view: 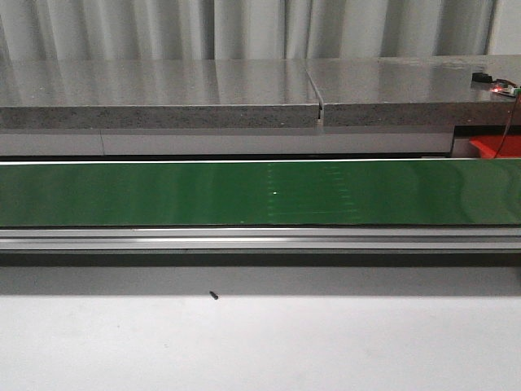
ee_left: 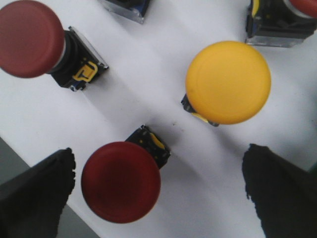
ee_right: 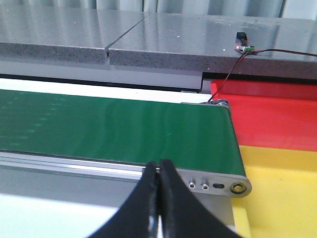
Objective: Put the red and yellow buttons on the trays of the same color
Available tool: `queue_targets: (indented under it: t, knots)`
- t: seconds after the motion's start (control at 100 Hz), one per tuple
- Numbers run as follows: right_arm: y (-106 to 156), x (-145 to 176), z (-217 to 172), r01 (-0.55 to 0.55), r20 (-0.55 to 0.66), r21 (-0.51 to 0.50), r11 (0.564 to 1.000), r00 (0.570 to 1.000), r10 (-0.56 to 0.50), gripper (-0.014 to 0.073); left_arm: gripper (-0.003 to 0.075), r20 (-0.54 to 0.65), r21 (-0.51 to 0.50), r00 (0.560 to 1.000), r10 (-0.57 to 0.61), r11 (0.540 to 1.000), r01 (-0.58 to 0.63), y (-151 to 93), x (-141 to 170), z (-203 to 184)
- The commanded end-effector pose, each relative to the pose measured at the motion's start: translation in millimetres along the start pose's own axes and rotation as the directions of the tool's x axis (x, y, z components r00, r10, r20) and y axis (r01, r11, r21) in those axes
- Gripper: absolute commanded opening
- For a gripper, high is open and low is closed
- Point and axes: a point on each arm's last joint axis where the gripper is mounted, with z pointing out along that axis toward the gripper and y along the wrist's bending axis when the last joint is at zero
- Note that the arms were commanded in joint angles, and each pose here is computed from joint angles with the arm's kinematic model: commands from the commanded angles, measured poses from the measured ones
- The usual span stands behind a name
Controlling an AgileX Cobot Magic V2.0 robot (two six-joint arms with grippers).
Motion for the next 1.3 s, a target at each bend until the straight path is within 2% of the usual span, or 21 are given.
queue_targets:
  t: [0.0, 0.36, 0.65, 1.02, 1.29]
  knots:
    - [-0.3, -13.5, -3.0, 0.008, 0.114, 0.004, 1.0, 0.993, -0.009, -0.0108, 0.0661, 0.071, 0.011, 0.997, -0.004, 1.0, 0.003, 0.7, -14.4, -9.7]
    - [-0.3, -13.5, -3.0, 0.008, 0.114, 0.004, 1.0, 0.993, -0.009, -0.0108, 0.0643, 0.051, 0.004, 0.999, -0.009, 1.0, 0.009, 1.5, -15.9, -3.4]
    - [-0.3, -13.5, -3.0, 0.008, 0.114, 0.004, 1.0, 0.993, -0.009, -0.0108, 0.0447, 0.042, 0.0, 0.999, -0.02, 1.0, 0.02, 1.9, -15.0, -3.4]
    - [-0.3, -13.5, -3.0, 0.008, 0.114, 0.004, 1.0, 0.993, -0.009, -0.0108, 0.0354, 0.03, -0.006, 0.999, -0.026, 1.0, 0.026, 2.4, -13.9, -3.4]
    - [-0.3, -13.5, -3.0, 0.008, 0.114, 0.004, 1.0, 0.993, -0.009, -0.0108, 0.0204, 0.03, -0.008, 0.999, -0.044, 0.999, 0.044, 2.9, -13.7, -5.3]
